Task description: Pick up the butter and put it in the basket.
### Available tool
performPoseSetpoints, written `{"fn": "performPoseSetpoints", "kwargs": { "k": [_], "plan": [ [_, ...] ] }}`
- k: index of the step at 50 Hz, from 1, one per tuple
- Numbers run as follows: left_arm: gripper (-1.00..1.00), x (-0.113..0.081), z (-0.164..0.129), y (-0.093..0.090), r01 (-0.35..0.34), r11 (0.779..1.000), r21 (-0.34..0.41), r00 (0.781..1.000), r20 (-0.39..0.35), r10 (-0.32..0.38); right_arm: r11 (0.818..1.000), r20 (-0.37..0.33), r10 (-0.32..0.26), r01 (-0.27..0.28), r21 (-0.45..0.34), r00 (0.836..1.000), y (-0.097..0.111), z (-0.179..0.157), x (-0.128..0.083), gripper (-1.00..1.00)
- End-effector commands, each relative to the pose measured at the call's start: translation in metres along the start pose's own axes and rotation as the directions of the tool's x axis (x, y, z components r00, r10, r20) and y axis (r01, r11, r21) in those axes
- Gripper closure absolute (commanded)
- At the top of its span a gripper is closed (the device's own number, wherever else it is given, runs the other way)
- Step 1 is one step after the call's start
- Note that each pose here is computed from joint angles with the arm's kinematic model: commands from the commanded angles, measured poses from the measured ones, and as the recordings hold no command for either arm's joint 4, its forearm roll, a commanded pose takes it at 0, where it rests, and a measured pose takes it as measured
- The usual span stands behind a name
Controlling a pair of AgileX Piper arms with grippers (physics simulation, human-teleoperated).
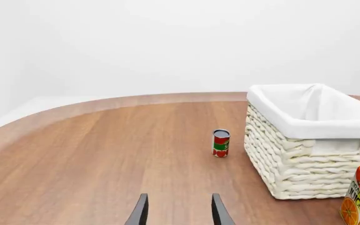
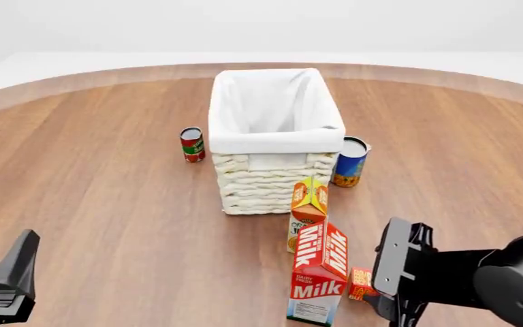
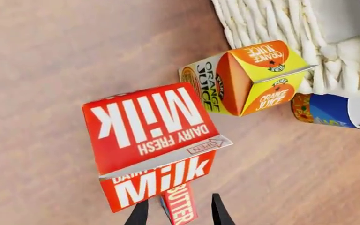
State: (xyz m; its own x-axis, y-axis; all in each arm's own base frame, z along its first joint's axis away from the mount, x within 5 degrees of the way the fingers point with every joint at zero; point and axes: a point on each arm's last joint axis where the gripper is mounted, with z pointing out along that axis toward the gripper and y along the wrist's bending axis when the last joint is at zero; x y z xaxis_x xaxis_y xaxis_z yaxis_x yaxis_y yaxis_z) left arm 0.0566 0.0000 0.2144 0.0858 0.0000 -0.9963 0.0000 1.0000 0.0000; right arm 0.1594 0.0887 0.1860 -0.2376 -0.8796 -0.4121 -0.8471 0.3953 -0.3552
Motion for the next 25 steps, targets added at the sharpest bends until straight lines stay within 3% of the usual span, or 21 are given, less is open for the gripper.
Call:
{"fn": "performPoseSetpoints", "kwargs": {
  "k": [1,25],
  "plan": [
    [-1.0,0.0,0.0,0.0,0.0,1.0,0.0,1.0,0.0,0.0,1.0,-0.001,0.002,-0.002,-0.009,1.0,0.0023,0.007,-0.0005,-1.0],
    [-1.0,0.0,0.0,0.0,0.0,1.0,0.0,1.0,0.0,0.0,1.0,-0.015,0.009,-0.009,-0.012,1.0,0.0003,0.0121,0.0008,-1.0]
  ]
}}
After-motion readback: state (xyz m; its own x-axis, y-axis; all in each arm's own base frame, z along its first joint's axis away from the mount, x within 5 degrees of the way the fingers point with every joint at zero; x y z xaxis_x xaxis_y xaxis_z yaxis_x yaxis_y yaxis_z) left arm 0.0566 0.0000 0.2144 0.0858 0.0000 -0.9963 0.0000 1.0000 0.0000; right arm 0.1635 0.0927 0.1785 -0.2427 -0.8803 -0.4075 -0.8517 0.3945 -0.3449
